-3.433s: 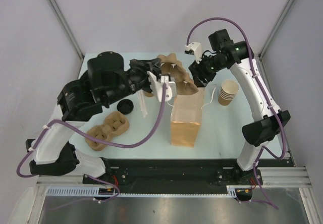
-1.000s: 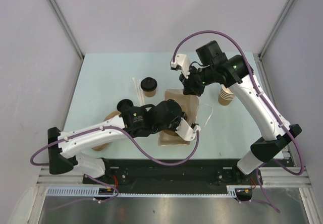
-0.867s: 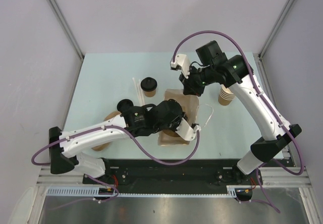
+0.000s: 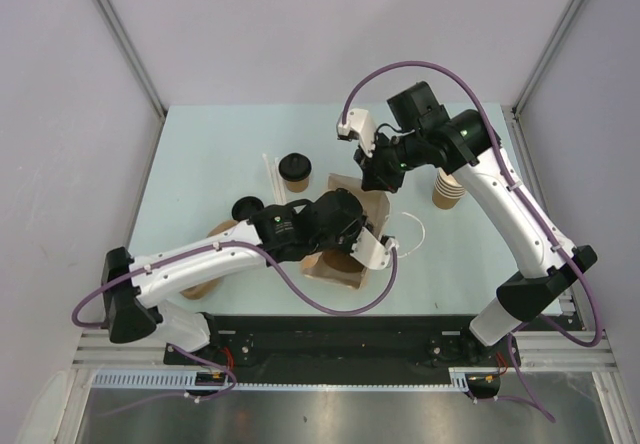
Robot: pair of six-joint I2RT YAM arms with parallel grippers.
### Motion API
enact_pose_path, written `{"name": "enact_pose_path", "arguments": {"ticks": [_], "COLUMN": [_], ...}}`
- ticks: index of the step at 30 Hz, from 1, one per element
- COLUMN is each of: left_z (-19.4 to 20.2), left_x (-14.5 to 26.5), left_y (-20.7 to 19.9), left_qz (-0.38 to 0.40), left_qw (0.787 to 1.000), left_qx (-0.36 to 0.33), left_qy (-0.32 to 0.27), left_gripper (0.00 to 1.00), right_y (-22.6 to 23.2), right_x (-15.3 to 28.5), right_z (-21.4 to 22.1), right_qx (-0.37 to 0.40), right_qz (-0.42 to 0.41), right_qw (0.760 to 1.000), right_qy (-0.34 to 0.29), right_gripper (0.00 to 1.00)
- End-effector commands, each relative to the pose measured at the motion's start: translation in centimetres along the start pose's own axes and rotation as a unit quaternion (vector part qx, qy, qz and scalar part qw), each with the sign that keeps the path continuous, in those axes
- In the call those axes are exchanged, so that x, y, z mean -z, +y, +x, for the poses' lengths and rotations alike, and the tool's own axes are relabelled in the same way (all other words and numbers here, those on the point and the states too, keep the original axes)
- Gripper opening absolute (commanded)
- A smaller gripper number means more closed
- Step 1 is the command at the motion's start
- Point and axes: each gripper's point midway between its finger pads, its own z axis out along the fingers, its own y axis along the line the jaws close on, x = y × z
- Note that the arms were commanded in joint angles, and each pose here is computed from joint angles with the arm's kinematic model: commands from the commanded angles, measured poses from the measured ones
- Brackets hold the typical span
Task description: Pack the takeout coffee
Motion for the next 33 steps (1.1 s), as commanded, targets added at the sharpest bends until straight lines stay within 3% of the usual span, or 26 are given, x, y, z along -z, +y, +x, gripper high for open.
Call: {"name": "enact_pose_path", "arguments": {"ticks": [1,11,22,25,33], "left_z": [0.6,1.5,0.8,0.4,-0.7], "left_x": [-1.5,-3.2,-1.8,-0.6,1.8], "left_y": [-3.1,-3.8,-1.0,0.4,2.6], "left_qz": [0.064,0.083,0.048,0.029,-0.008], "left_qw": [0.998,0.996,0.998,0.999,0.998], "left_qx": [-0.005,0.016,0.036,0.042,0.053], "left_qy": [0.005,0.016,0.002,-0.004,-0.022], "left_gripper": [0.01,0.04,0.32,0.44,0.58], "right_y": [1.0,0.8,0.0,-0.1,-0.4], "right_x": [0.8,0.7,0.4,0.5,0.3], "right_z": [-1.3,-0.8,0.1,0.3,0.5], "right_qx": [0.021,0.026,0.019,0.021,0.020], "right_qz": [-0.011,-0.010,-0.010,-0.007,-0.006], "right_qw": [0.999,0.999,0.999,0.999,0.999], "right_qy": [-0.036,-0.039,-0.034,-0.032,-0.030], "right_gripper": [0.00,0.00,0.00,0.00,0.00]}}
